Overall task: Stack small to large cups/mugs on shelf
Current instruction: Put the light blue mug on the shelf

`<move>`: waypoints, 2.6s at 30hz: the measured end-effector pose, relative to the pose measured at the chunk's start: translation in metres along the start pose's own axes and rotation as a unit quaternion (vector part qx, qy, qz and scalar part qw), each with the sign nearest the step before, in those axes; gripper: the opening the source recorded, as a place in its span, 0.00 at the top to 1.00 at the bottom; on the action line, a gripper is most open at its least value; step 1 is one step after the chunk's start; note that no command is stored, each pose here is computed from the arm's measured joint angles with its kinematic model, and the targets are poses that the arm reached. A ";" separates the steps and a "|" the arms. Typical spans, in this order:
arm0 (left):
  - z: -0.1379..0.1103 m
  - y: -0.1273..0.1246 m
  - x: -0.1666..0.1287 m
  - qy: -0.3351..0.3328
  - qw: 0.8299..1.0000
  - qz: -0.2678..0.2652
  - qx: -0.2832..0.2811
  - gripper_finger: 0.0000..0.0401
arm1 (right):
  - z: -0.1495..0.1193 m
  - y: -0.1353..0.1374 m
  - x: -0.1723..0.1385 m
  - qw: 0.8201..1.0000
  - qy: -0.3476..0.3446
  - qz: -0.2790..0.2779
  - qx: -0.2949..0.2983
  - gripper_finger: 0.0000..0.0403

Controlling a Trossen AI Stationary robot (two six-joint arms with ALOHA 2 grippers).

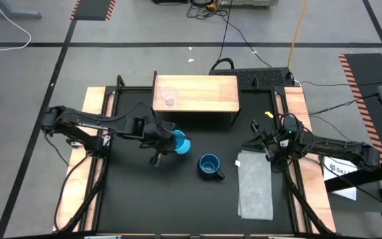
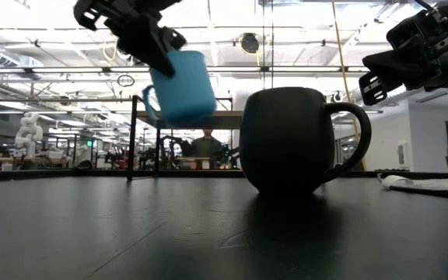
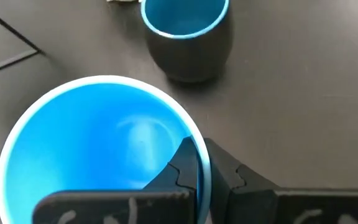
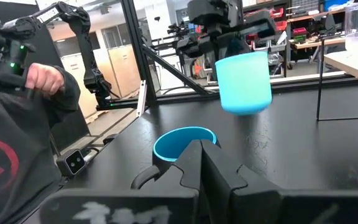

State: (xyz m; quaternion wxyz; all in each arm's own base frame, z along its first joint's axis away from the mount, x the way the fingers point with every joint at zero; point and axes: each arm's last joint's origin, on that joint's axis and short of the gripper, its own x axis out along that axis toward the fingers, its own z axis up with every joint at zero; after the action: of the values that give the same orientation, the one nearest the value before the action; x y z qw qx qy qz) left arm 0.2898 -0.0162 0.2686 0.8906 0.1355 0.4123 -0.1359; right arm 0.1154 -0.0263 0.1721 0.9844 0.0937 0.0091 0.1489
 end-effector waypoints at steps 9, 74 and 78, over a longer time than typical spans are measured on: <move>0.002 -0.009 -0.043 -0.032 0.998 0.054 0.002 0.98 | 0.000 0.000 0.000 1.000 0.000 0.000 -0.002 1.00; -0.094 -0.044 -0.149 -0.189 0.978 0.049 -0.074 0.98 | 0.002 0.000 0.000 1.000 -0.009 -0.012 -0.018 1.00; -0.093 -0.041 -0.131 -0.246 0.964 0.044 -0.089 0.98 | 0.003 0.000 0.000 1.000 -0.013 -0.011 -0.021 1.00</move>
State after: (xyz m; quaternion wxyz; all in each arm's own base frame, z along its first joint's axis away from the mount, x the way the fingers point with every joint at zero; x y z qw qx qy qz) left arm 0.1288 -0.0048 0.3066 0.9781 0.0357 0.1847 -0.0888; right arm 0.1155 -0.0270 0.1746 0.9878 0.0745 -0.0058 0.1368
